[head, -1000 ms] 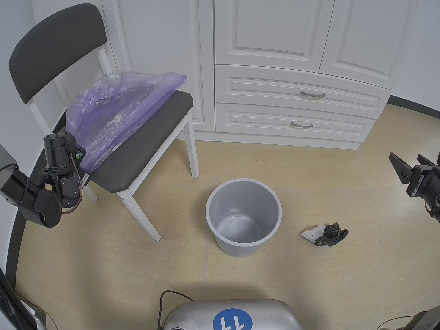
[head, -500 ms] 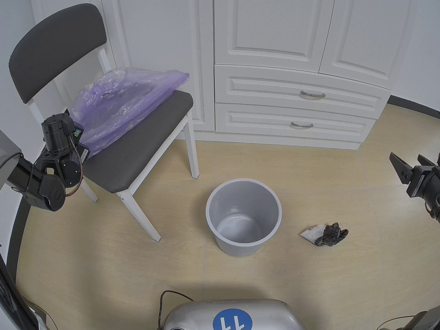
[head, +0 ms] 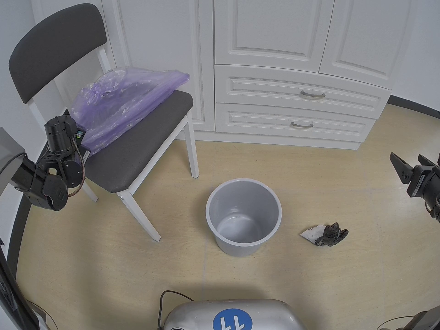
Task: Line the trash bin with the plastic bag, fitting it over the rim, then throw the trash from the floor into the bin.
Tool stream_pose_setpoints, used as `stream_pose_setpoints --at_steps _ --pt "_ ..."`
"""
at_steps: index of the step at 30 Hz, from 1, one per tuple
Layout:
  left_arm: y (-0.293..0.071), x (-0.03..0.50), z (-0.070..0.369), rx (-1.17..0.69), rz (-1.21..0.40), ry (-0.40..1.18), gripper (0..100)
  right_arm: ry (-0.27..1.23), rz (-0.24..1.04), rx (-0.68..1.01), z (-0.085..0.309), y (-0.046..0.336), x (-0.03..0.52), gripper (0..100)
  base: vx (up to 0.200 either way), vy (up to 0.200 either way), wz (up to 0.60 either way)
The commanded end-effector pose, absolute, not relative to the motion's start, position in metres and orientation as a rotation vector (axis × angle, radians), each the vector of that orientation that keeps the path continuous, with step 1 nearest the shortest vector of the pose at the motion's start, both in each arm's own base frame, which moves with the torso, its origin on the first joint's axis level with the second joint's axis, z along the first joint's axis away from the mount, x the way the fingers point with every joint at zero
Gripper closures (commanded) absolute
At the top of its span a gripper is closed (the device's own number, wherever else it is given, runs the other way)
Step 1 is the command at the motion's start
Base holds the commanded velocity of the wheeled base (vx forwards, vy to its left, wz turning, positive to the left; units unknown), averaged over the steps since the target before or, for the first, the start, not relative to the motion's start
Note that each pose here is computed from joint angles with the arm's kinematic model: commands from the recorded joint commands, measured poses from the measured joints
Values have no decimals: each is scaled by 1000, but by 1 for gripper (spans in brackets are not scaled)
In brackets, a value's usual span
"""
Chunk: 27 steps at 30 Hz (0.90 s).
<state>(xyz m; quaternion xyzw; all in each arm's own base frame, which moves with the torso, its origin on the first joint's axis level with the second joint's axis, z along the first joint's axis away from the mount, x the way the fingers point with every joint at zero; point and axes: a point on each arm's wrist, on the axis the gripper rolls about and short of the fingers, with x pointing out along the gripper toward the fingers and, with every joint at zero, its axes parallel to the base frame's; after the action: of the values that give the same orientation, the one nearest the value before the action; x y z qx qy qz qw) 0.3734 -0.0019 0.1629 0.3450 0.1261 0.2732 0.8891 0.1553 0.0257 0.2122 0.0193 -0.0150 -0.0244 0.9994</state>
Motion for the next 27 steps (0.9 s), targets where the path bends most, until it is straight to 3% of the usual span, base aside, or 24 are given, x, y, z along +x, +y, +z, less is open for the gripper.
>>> stream_pose_setpoints --at_steps 1,12,27 --pt "-1 373 163 717 570 261 100 -32 -49 39 213 26 155 0 0 0 0" --pt "-3 378 168 674 573 220 100 -34 -39 39 213 23 155 0 0 0 0" --pt "-17 361 166 502 501 170 100 -124 -190 -14 230 -4 144 0 0 0 0"
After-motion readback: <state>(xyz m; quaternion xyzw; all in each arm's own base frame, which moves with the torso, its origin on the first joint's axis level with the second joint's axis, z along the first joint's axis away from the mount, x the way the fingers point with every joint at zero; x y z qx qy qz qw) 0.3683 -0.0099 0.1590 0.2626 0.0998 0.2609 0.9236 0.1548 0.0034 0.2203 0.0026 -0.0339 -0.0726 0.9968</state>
